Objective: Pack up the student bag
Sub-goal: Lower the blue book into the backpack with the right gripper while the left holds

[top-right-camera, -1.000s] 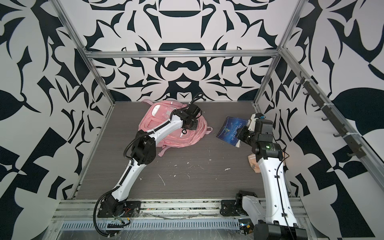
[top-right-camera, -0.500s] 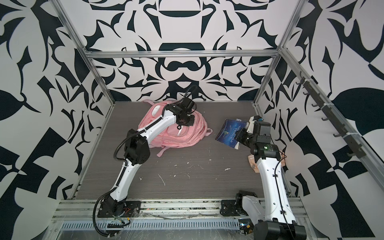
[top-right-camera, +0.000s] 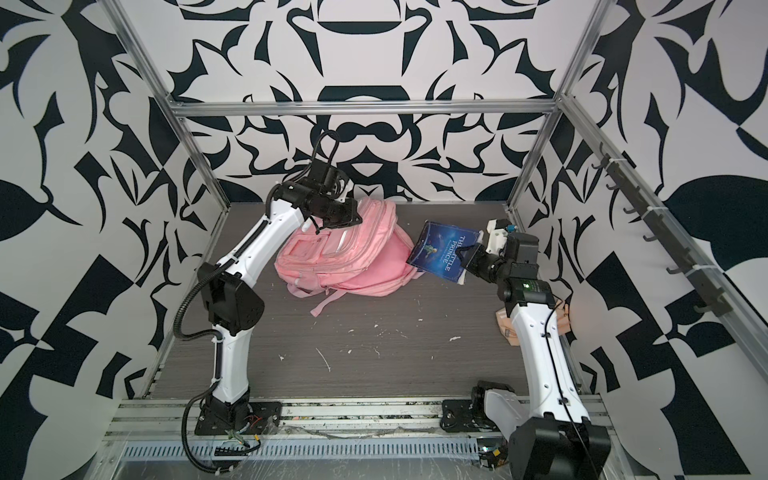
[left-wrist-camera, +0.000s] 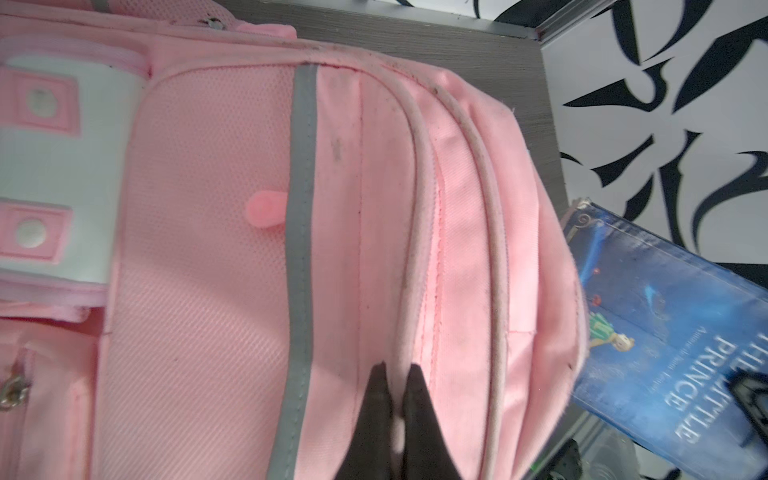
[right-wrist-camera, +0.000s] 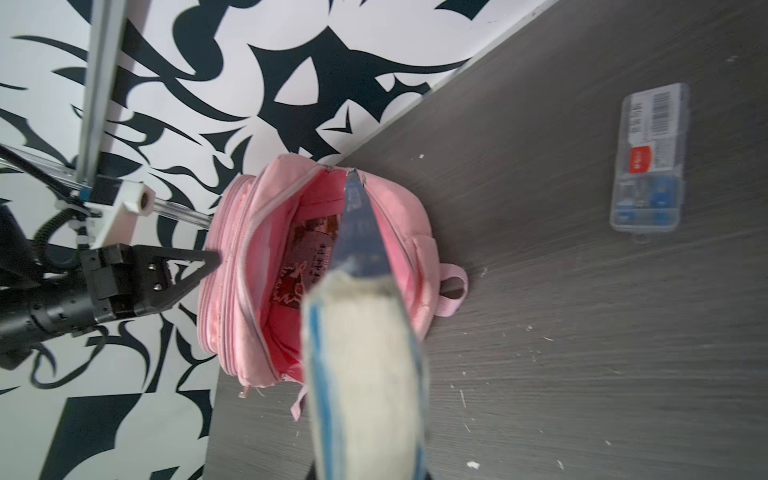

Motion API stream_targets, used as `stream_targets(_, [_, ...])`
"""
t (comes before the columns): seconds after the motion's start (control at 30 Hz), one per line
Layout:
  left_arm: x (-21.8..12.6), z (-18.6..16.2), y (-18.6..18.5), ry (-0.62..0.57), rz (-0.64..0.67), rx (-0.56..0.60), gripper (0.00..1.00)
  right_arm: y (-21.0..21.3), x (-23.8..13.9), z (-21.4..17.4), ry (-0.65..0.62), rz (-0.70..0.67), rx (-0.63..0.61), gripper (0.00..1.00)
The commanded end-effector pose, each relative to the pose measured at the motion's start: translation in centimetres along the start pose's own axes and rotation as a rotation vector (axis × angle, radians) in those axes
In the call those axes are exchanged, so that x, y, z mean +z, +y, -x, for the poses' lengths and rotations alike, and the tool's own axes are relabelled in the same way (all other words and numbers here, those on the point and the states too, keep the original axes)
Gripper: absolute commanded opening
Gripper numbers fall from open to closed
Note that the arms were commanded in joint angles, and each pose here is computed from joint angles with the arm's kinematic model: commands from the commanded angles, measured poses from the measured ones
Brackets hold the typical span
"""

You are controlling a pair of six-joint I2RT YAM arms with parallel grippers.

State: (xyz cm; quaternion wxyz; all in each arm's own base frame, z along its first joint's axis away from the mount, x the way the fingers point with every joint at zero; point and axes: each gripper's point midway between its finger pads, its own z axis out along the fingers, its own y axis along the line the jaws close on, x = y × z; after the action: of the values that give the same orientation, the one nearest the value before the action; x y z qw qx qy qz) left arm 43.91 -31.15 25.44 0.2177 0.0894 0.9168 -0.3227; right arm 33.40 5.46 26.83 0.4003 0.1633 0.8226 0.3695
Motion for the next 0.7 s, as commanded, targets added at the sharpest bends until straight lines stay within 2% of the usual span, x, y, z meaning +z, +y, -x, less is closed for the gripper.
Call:
stream_targets(0.0, [-5.3,1.1,-7.1,-0.08,-0.329,0.041,0.0,4.4,0.2,1.7,-0.053,0.255,0.075,0.0])
stream_targets(0.1, [-5.8,0.9,-8.0,-0.079,-0.411,0.037,0.0,5.9,1.4,0.3,-0.022,0.345,0.136,0.0])
stream_targets(0.27, [-6.3,0.9,-9.2,-0.079,-0.494,0.034,0.0,5.6,4.2,-3.2,0.078,0.32,0.105,0.0])
stream_targets(0.67, [-8.3,-0.9,-11.7,-0.043,-0.619,0.045,0.0,4.7,12.1,-4.1,0.158,0.346,0.081,0.0])
